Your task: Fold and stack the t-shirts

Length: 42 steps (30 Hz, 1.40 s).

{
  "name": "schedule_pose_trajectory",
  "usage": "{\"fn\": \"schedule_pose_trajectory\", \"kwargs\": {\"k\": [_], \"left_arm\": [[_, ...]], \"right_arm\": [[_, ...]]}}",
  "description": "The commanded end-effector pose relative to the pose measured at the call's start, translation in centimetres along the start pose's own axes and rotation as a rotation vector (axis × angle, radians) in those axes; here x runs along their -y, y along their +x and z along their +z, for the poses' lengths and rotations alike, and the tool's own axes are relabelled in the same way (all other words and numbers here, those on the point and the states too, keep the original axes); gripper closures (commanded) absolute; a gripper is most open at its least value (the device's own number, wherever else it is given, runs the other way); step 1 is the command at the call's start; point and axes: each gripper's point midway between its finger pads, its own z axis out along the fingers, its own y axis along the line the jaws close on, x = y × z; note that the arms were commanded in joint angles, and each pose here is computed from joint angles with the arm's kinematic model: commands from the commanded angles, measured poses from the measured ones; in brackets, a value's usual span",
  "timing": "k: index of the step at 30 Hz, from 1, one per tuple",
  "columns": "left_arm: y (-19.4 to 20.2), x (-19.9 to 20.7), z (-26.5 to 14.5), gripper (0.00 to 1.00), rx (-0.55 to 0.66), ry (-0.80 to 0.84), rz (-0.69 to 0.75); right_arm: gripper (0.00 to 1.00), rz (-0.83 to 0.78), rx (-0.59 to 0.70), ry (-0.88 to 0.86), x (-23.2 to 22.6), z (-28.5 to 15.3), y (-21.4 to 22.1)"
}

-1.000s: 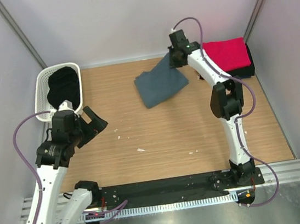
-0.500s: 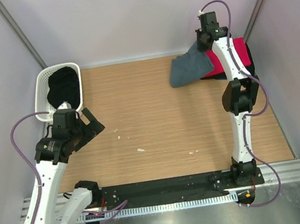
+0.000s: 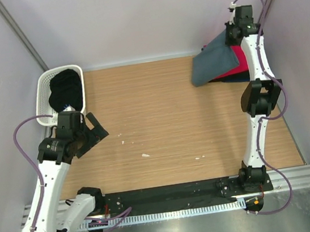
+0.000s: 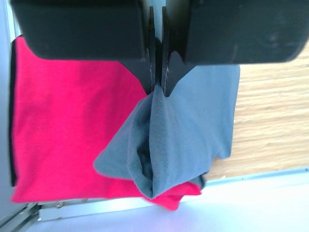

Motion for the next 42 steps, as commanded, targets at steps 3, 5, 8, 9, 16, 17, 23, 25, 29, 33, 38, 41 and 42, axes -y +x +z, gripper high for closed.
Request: {"fn": "schedule_pose_trajectory", "kwargs": {"k": [3,5,8,9,16,17,23,25,29,33,38,41,42], "left_arm": [[-0.7,0.2,-0.5,0.0,0.024,0.003,-0.004],[-0.3,0.1,-0.1,0.0,0.012,0.001,-0.01],[-0.2,0.5,0.1,0.0,0.01,0.022,-0.018],[-0.3,0.6,0.1,0.0,0.013,0.028,-0.016],[-0.3,0.6,0.3,0.0,0.013,0.03,0.003],[-0.2,0.6,0.3,0.0,0.01,0.031,0.004],[0.4,0.1,0.3,0.0,0.011,0.037,0.006],[0.5,0.1,0.3,0.0,0.014,0.045,0.006],[1.0,0.4,0.6,0.0,-0.008,0.062,0.011],[1.2,0.4,0.8,0.0,-0.013,0.068,0.011],[1.7,0.3,1.2,0.0,-0.021,0.077,-0.001],[2.0,0.9,1.2,0.0,-0.044,0.106,-0.002],[2.0,0.9,1.2,0.0,-0.046,0.106,-0.003]], "right_arm": [[0.99,-0.027,0.258,-0.117,0.0,-4.5,-7.9],[0.99,-0.018,0.285,-0.16,0.7,-4.8,-8.7],[0.99,0.019,0.308,-0.175,1.7,-5.3,-9.4],[0.99,0.028,0.309,-0.181,1.8,-5.5,-9.4],[0.99,0.087,0.381,-0.368,-1.4,-8.5,-11.6],[0.99,0.087,0.39,-0.363,-1.3,-8.6,-11.9],[0.99,0.107,0.387,-0.338,-0.9,-9.0,-12.1],[0.99,0.121,0.377,-0.366,-1.4,-9.1,-11.9],[0.99,0.131,0.392,-0.368,-1.5,-9.8,-12.4],[0.99,0.146,0.404,-0.389,-1.9,-10.8,-12.9],[0.99,0.154,0.424,-0.425,-2.8,-12.1,-13.4],[0.99,0.163,0.437,-0.42,-3.0,-12.2,-13.8],[0.99,0.167,0.443,-0.415,-2.9,-12.3,-14.0]]}}
